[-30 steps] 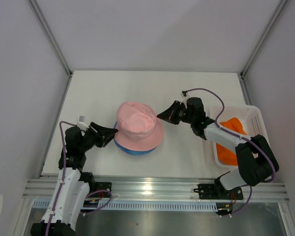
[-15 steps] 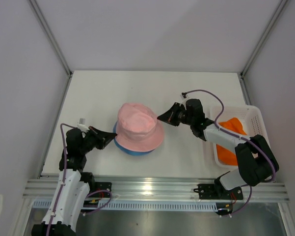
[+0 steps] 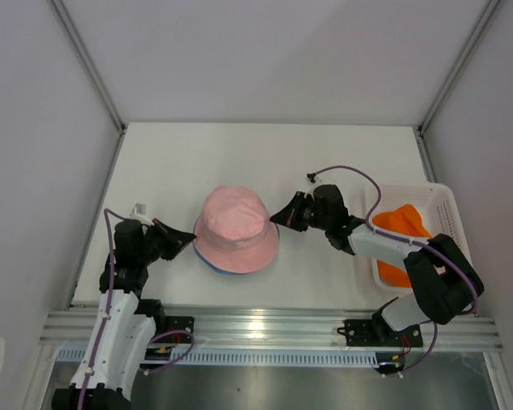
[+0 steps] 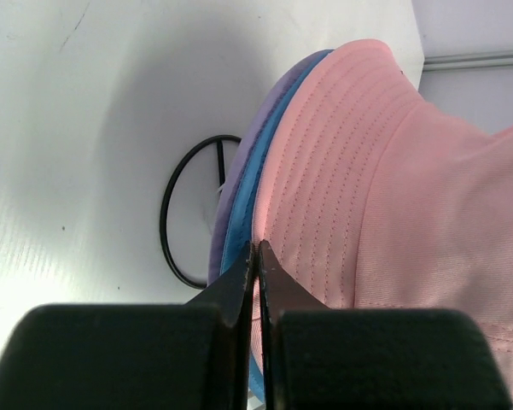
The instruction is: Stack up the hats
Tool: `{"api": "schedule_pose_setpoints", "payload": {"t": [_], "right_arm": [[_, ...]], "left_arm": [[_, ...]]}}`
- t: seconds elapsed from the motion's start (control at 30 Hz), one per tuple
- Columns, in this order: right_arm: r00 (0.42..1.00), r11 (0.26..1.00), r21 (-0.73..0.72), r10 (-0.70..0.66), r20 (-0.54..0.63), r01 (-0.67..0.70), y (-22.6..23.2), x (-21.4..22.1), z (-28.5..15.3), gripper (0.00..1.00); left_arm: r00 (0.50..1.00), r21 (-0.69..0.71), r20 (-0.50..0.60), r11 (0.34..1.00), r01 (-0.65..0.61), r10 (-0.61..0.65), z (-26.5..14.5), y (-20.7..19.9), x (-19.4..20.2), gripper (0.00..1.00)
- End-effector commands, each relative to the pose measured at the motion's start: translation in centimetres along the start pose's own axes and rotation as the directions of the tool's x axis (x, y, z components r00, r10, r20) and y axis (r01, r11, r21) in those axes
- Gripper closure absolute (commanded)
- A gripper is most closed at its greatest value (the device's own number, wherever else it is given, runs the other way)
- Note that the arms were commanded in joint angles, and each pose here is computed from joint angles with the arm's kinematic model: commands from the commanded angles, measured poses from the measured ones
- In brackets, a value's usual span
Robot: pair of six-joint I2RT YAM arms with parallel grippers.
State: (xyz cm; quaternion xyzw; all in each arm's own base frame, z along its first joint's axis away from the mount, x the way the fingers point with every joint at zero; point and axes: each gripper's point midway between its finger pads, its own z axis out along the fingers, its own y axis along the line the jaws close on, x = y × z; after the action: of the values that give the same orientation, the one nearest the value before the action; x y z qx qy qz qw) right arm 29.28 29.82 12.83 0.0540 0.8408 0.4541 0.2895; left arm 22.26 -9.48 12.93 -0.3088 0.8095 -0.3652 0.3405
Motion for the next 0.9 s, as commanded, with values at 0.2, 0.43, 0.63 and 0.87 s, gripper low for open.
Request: {"api": "schedule_pose_setpoints", "payload": {"t": [0.2, 0.43, 0.63, 0.87], "right_arm": [[0.998, 0.989, 0.133, -0.055, -0.022, 0.058, -4.8, 3.0, 1.4, 1.0], [0.987, 0.974, 0.163, -0.16, 0.01, 0.156, -2.5, 0.2, 0.3, 1.0], [0.945, 0.912, 0.28, -0.325, 0.043, 0.301, 0.3, -5.4, -4.0, 0.19], [0.906, 0.859, 0.449, -0.369, 0.208, 0.247, 1.6, -16.4, -14.8, 0.0]], "left_arm": [[0.997, -0.107, 0.004, 0.991, -0.078, 0.079, 0.5, 2.7, -0.3, 0.99], [0.984, -0.045, 0.033, 0.984, -0.174, 0.175, -0.8, -0.3, -1.6, 0.97], [0.954, -0.041, 0.086, 0.958, -0.283, 0.286, -3.4, -3.5, -3.6, 0.55], [0.86, -0.136, 0.226, 0.889, -0.438, 0.458, -8.3, -8.9, -8.9, 0.01]]}}
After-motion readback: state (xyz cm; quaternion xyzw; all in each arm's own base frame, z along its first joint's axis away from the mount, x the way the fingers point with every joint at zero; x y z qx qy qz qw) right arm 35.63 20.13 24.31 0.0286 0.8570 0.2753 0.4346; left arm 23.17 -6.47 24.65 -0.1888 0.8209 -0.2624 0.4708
